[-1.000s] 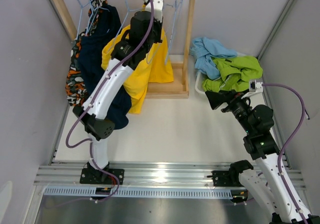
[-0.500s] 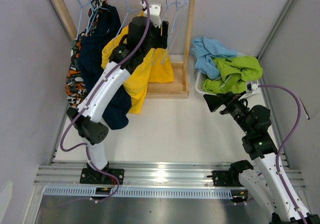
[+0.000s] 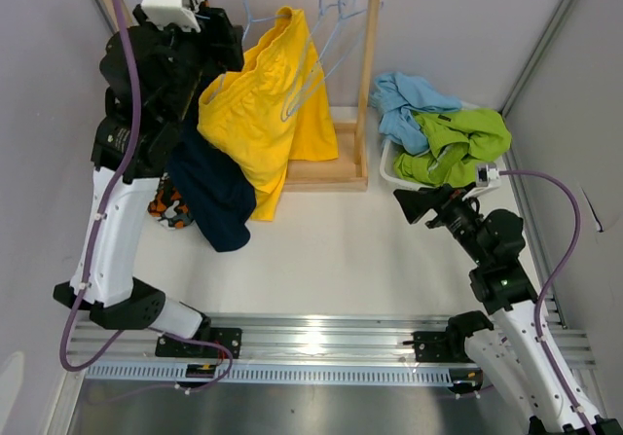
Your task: Remove the shorts from the hanger
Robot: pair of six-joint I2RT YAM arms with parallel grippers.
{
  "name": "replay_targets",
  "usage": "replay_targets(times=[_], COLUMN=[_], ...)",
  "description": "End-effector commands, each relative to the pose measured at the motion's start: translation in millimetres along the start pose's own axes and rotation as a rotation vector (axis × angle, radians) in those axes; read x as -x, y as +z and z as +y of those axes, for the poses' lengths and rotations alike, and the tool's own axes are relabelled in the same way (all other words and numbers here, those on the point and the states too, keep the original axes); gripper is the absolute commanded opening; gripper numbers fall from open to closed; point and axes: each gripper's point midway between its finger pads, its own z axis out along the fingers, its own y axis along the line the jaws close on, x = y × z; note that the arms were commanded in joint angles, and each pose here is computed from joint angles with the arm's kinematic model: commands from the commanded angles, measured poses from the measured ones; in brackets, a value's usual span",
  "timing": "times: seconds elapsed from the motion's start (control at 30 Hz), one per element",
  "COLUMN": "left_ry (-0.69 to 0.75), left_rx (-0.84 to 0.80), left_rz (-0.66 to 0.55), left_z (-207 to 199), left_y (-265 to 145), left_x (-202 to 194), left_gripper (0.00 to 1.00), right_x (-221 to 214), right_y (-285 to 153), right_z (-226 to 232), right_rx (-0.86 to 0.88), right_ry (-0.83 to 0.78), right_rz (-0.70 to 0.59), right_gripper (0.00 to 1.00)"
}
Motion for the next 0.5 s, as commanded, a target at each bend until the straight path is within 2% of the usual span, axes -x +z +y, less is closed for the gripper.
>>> replay_targets(times=[0.0, 0.1, 0.47], left_ry=[0.043, 0.036, -0.016], left_rx=[0.034, 0.047, -0.003], left_rz=[0.090, 0.124, 0.183], left_z=[18, 34, 47], left_y=[18, 31, 70], left_x=[-34, -50, -80], left_gripper=[0.87, 0.87, 0.85], right_x=[10, 9, 3], right_y=[-5, -7, -7], right_z=[10, 11, 4], right_rx=[0.036, 0.035, 0.015], right_ry=[-0.004, -0.004, -0.006], right_rz=[-0.035, -0.033, -0.018], right_gripper=[1.00, 0.99, 0.99])
